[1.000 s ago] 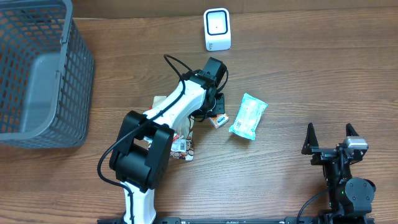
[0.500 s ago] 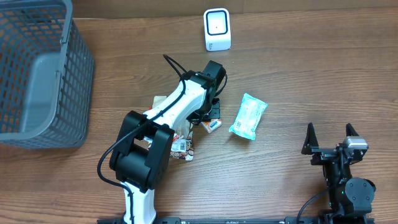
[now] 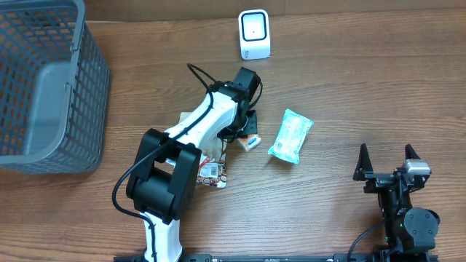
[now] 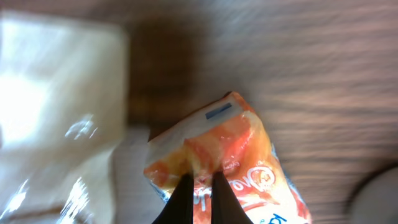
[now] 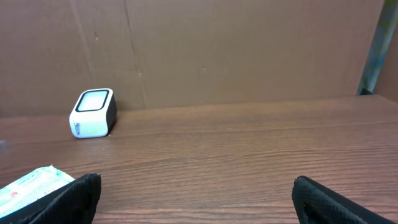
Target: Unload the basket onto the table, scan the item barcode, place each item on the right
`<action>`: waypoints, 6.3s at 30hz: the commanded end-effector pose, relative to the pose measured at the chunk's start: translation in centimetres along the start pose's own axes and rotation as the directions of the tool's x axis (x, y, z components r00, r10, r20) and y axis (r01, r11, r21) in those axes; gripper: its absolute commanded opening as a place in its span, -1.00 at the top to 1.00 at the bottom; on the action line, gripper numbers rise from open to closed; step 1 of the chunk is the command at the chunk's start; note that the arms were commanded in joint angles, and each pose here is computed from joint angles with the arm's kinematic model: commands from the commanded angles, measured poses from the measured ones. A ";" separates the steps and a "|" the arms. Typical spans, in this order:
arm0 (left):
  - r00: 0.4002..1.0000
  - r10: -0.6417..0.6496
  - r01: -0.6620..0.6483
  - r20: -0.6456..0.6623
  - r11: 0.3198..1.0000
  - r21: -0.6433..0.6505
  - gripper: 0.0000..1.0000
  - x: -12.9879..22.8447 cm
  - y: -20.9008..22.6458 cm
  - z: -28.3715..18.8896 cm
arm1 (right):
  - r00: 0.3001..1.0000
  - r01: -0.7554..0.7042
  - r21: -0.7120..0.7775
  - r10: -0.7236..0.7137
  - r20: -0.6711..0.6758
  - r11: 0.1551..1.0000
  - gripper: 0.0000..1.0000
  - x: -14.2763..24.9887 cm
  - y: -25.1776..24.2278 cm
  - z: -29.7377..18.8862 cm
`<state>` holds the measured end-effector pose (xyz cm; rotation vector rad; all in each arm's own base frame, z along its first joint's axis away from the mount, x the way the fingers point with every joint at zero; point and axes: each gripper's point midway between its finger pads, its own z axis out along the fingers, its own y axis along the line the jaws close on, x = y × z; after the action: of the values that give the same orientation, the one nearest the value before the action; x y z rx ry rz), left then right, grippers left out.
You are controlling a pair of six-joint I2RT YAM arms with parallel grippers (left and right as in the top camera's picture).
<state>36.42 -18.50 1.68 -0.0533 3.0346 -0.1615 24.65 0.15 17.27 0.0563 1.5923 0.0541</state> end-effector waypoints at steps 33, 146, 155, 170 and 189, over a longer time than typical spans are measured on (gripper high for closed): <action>0.996 -0.014 0.014 -0.090 1.000 0.010 0.92 1.2 0.4 -0.4 | 1.000 -0.003 0.012 0.003 0.005 1.000 -1.00 0.2 -0.2 0.0; 0.987 -0.112 0.134 -0.116 0.970 0.203 0.92 0.4 -1.0 -0.4 | 1.000 -0.003 0.012 0.003 0.005 1.000 -1.00 0.2 -0.2 0.0; 0.985 -0.129 0.146 -0.115 0.976 0.159 0.92 1.6 0.0 1.5 | 1.000 -0.003 0.012 0.003 0.005 1.000 -1.00 0.2 -0.2 0.0; 0.985 -0.143 0.141 -0.095 0.990 -0.027 0.92 2.2 3.6 1.7 | 1.000 -0.003 0.012 0.003 0.005 1.000 -1.00 0.2 -0.2 0.0; 0.971 -0.201 0.189 -0.127 0.977 -0.096 0.92 3.7 6.5 2.7 | 1.000 -0.003 0.011 0.003 0.005 1.000 -1.00 0.2 -0.2 0.0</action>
<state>34.53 -16.15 0.78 -0.2738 3.1089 -0.2848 24.65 0.15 17.27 0.0563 1.5923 0.0541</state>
